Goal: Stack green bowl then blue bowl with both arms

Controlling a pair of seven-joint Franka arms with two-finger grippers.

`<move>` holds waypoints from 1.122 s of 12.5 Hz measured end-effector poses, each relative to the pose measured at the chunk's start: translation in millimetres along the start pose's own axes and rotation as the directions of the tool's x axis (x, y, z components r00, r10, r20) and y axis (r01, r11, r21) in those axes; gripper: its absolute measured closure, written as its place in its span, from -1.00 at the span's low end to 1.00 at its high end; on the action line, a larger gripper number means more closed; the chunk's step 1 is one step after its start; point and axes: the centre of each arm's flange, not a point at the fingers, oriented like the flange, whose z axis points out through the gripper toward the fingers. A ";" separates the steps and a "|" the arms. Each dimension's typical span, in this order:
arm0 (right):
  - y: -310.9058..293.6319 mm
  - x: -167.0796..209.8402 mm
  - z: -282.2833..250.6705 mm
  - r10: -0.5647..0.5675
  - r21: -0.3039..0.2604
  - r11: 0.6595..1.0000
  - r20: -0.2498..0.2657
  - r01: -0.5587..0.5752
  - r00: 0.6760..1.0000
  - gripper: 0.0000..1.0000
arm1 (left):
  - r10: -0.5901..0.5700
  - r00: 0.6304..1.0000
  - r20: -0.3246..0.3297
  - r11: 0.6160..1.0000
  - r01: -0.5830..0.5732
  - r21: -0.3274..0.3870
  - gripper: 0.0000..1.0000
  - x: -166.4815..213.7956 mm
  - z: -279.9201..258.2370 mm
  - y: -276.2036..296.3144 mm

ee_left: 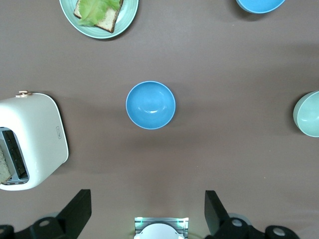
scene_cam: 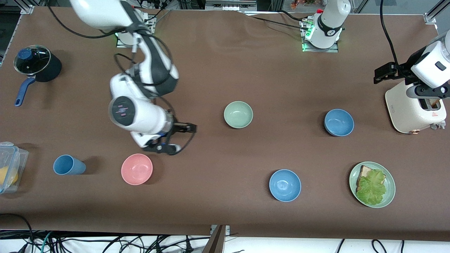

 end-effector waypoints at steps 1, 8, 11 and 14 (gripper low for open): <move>30.3 7.0 -16.8 -0.027 -0.020 0.999 0.002 0.027 1.000 -1.00 | 0.000 1.000 0.000 1.000 0.000 0.000 -1.00 0.0 0.0 0.0; 167.4 -6.4 -149.5 -0.011 -0.088 0.996 -0.049 0.007 0.999 -1.00 | 0.001 1.000 -0.001 1.000 -0.001 0.000 -1.00 -0.1 -0.3 0.5; 222.6 -23.5 -195.4 0.059 -0.073 0.995 -0.068 -0.064 0.996 -1.00 | 0.003 1.000 -0.001 1.000 -0.003 0.000 -1.00 -0.1 -0.5 1.4; 259.7 -31.1 -212.2 0.015 -0.159 0.987 -0.067 -0.025 0.998 -1.00 | 0.003 1.000 -0.001 1.000 -0.003 0.000 -1.00 -0.1 -0.5 1.6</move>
